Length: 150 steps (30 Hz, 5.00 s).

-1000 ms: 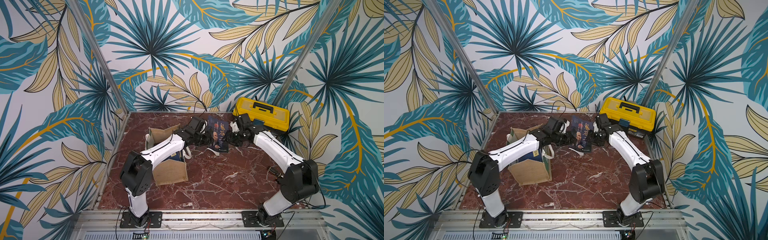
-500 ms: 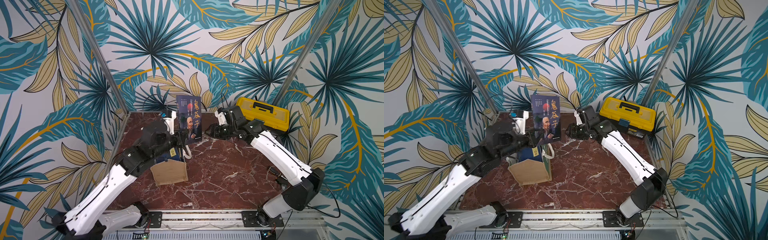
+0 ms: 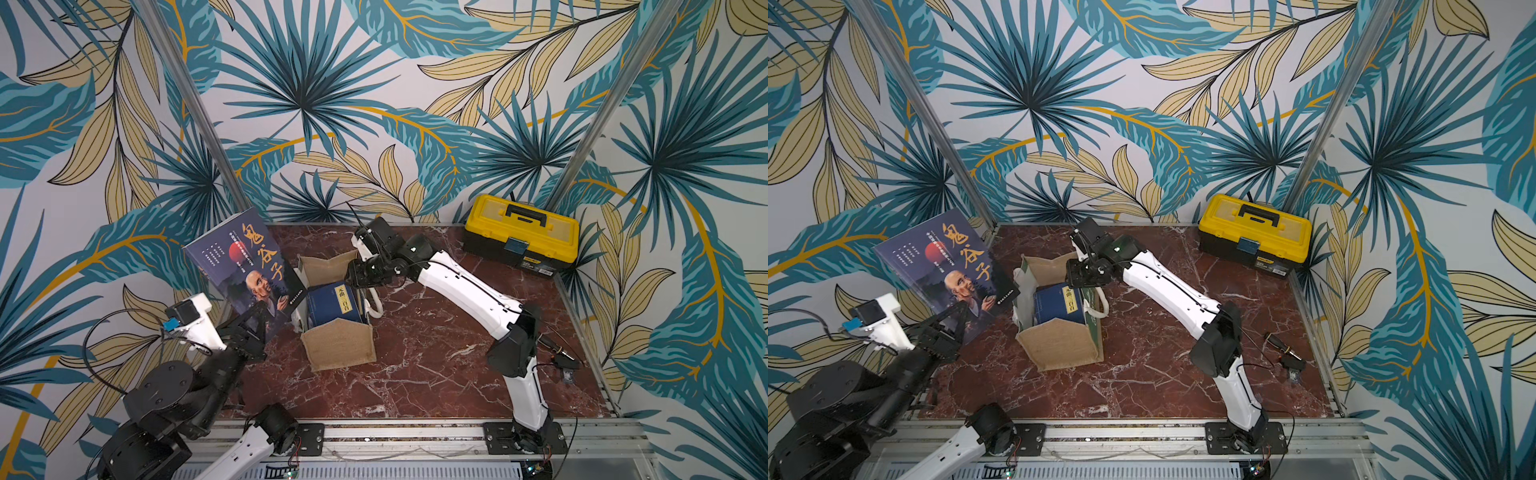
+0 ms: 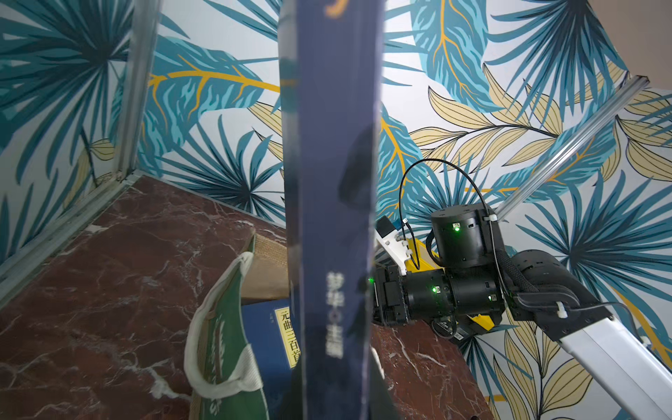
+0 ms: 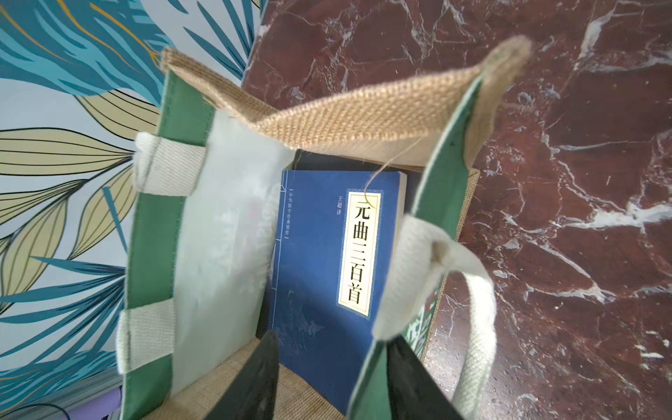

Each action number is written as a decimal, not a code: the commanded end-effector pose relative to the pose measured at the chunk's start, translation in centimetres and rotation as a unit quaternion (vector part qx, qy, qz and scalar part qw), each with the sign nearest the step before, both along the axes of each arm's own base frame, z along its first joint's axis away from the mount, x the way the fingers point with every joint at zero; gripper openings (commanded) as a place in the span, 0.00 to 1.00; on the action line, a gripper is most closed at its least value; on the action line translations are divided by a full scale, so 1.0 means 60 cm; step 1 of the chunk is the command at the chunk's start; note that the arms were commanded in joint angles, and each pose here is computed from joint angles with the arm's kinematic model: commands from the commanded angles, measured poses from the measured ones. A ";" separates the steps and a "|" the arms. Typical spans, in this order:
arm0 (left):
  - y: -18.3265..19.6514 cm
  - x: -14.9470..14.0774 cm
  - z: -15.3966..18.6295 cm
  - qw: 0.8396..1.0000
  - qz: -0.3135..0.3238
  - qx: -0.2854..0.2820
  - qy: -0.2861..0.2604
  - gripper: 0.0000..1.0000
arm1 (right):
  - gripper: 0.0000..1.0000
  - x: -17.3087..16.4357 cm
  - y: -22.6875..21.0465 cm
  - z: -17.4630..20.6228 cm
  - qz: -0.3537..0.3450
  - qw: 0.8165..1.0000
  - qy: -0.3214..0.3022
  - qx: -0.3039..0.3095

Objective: Put the books into the canvas bag
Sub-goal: Place the book in the canvas bag, then reset both arms

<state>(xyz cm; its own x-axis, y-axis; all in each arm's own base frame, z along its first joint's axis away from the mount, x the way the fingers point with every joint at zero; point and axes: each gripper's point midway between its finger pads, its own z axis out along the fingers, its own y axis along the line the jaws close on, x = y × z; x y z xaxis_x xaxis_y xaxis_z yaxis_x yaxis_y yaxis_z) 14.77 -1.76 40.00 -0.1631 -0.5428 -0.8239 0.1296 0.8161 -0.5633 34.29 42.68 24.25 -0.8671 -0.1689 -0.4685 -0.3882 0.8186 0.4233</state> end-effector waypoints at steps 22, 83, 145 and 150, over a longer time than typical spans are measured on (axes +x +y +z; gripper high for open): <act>-0.266 0.149 -0.097 0.964 -0.194 0.054 0.172 0.00 | 0.00 -0.016 -0.141 0.019 -0.056 0.995 -0.045 -0.062; -0.118 0.178 -0.138 0.942 -0.088 0.086 0.312 0.57 | 0.00 0.034 -0.166 0.003 -0.065 0.997 0.013 0.028; 0.112 0.389 -0.431 0.961 0.113 0.236 0.092 0.99 | 1.00 0.081 -0.780 -0.216 -0.379 0.829 -0.377 -0.165; 0.073 0.416 -0.457 0.963 0.062 0.250 0.082 0.99 | 1.00 0.080 -0.780 -0.217 -0.380 0.829 -0.377 -0.165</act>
<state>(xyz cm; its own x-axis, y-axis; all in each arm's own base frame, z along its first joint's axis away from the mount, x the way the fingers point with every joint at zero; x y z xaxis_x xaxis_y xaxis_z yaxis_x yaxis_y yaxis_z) 37.83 4.06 10.64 -0.3364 -0.1571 -0.9285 -0.1305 0.9842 -0.1193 38.82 -4.43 10.97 -0.2778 0.0506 -0.9593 0.2566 0.9662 -0.0234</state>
